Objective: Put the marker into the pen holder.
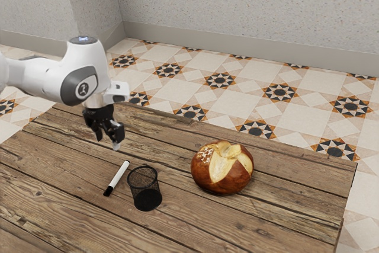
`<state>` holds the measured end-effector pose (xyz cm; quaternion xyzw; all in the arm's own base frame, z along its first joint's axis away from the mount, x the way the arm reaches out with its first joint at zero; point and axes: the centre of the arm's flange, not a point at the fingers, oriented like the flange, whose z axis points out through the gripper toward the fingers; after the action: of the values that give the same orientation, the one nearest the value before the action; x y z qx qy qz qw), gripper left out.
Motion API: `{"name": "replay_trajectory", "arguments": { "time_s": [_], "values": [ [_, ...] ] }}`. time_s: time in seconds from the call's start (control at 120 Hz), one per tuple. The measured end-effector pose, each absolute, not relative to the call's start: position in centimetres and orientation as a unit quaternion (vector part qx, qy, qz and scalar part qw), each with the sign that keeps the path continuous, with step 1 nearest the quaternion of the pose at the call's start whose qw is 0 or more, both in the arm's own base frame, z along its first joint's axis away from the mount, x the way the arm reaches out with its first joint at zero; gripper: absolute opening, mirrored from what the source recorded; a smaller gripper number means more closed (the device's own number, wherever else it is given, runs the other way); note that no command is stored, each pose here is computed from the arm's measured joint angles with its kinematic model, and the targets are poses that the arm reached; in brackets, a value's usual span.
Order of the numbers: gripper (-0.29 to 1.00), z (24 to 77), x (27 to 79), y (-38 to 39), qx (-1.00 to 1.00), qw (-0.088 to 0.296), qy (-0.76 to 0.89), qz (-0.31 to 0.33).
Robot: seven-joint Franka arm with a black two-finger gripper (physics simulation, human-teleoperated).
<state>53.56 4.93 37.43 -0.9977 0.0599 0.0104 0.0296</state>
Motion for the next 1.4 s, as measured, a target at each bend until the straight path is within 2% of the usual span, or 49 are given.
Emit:
{"name": "replay_trajectory", "arguments": {
  "time_s": [0.117, 0.267, 0.933, 1.25, 1.4],
  "values": [
    [0.38, 33.6, 54.3, 6.1, -0.999, 0.034, 0.017, 0.028],
    [0.31, 30.6, 54.9, 5.8, -0.999, 0.037, -0.014, 0.032],
    [0.24, 24.9, 57.4, 4.9, -0.994, 0.040, -0.090, 0.038],
    [-0.02, 25.3, 57.5, 4.8, -0.993, 0.041, -0.106, 0.032],
    [-0.07, 32.8, 57.6, 2.8, -0.995, 0.028, -0.092, -0.023]
  ]
}}
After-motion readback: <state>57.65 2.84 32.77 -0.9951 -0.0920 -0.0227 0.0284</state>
